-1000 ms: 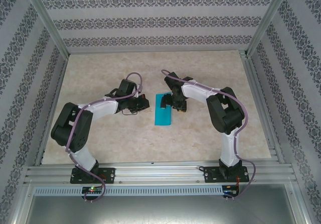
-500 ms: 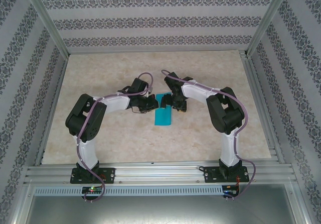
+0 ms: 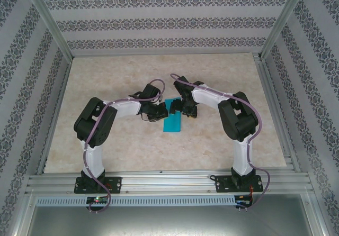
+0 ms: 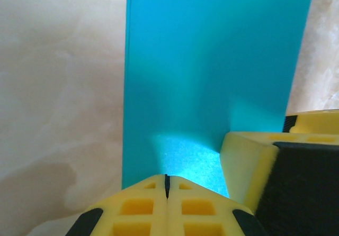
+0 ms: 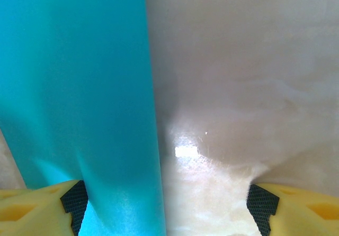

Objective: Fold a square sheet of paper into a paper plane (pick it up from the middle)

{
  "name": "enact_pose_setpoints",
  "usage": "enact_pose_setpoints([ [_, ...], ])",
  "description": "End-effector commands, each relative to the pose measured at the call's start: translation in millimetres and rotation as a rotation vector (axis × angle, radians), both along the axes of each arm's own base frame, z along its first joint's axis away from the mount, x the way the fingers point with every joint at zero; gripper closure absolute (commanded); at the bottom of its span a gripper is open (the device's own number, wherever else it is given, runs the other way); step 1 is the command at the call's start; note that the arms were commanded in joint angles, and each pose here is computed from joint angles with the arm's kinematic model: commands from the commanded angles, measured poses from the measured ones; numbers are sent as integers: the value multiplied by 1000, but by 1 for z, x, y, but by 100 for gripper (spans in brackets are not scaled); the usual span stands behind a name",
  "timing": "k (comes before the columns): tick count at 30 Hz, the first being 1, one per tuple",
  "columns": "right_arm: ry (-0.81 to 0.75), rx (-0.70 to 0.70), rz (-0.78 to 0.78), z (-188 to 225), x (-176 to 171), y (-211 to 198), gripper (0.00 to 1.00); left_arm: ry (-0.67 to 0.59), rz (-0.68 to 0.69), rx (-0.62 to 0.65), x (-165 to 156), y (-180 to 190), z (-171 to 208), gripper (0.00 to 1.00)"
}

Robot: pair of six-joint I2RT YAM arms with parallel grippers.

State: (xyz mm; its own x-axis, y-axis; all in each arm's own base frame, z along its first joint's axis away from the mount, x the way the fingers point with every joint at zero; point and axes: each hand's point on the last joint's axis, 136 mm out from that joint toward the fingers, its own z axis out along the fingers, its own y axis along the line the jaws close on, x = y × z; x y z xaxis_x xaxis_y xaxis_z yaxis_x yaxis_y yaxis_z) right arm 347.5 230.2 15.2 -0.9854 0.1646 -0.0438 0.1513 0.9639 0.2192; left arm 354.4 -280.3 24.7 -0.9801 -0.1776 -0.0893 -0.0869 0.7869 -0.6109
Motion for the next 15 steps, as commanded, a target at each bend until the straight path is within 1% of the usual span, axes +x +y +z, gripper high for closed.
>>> enact_pose_setpoints([
  [1, 134, -124, 5, -53, -32, -25, 16, 35, -7, 49, -6, 2, -12, 100],
  [5, 130, -108, 5, -52, -30, -23, 16, 53, -8, 79, -11, 6, -22, 100],
  [8, 99, -72, 1, -41, -23, -16, 16, 60, -4, 99, -14, 11, -26, 100],
  [11, 22, -11, -6, -16, -5, -9, 15, 64, -5, 109, -17, 13, -28, 100],
  [15, -141, 114, -34, 39, 21, -6, 13, 63, -10, 113, -18, 14, -29, 100],
])
